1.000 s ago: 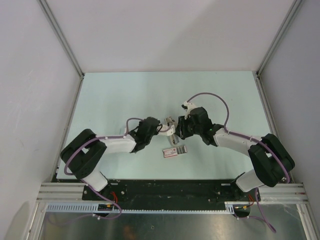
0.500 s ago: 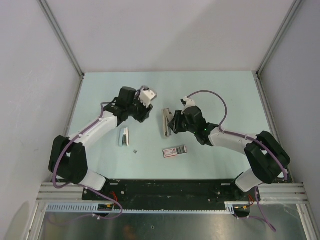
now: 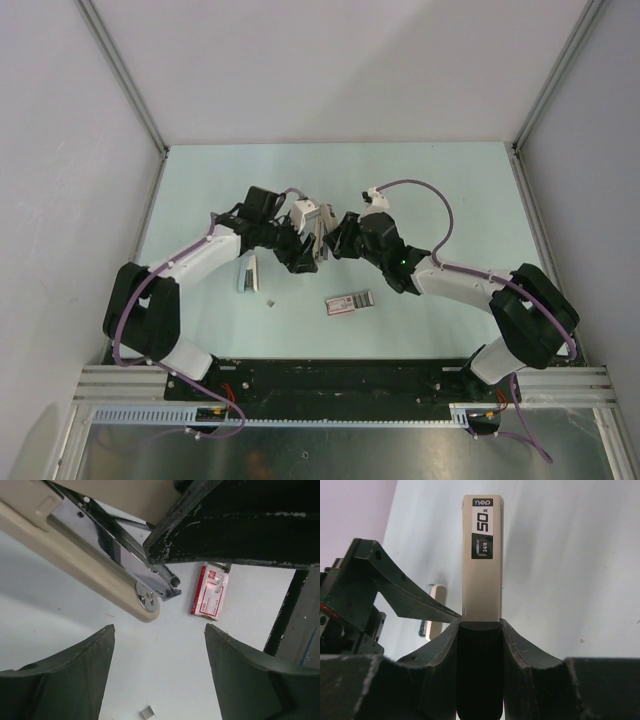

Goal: Unload the staples from the stapler

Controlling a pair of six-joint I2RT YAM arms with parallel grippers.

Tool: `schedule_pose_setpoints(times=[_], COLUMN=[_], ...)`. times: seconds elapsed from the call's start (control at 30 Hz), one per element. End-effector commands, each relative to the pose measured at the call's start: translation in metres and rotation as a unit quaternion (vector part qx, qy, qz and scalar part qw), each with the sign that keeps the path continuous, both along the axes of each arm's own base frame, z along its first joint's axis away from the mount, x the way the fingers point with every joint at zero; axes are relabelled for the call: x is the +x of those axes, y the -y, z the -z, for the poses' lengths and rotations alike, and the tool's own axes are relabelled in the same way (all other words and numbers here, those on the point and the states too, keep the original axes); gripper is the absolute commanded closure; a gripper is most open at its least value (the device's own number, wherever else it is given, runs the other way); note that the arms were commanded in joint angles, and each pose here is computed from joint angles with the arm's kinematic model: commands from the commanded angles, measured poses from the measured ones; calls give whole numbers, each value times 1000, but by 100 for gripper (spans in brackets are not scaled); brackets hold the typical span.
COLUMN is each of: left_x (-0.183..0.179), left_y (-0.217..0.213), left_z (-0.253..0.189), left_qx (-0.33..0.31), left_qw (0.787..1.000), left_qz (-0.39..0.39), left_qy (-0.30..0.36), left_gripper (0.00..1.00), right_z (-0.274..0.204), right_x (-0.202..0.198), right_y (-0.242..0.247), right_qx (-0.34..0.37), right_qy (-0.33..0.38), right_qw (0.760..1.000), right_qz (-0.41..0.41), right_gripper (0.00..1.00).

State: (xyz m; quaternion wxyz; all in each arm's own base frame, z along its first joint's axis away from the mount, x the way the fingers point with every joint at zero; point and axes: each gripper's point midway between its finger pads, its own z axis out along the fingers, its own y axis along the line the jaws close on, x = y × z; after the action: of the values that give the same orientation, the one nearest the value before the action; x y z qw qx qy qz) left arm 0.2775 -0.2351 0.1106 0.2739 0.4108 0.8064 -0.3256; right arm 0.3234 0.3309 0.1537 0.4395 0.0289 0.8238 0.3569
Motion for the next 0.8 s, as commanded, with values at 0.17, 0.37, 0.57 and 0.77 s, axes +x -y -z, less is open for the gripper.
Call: schedule_pose_setpoints(times=[0.17,0.37,0.57,0.77], left_x=[-5,-1,7,21], left_y=[10,6,-1,-16], left_z=[0,7,11,6], left_qx=[-24,-9,11,53], left_qw=[999,999,999,996], left_qz=[31,30,25,12], left_qy=[-15,-6,16,71], left_gripper=[23,34,69,86], right_z=[-88,-101,-99,-96], right_x=[5,-5,-11,-17], right_y=[-29,-35,-38,-37], right_qx=[136,158,158,154], right_qy=[58,58,45,37], right_qw=[989,986,986,987], right_qz=[5,-7,-15,-25], right_gripper=[100,100,100,100])
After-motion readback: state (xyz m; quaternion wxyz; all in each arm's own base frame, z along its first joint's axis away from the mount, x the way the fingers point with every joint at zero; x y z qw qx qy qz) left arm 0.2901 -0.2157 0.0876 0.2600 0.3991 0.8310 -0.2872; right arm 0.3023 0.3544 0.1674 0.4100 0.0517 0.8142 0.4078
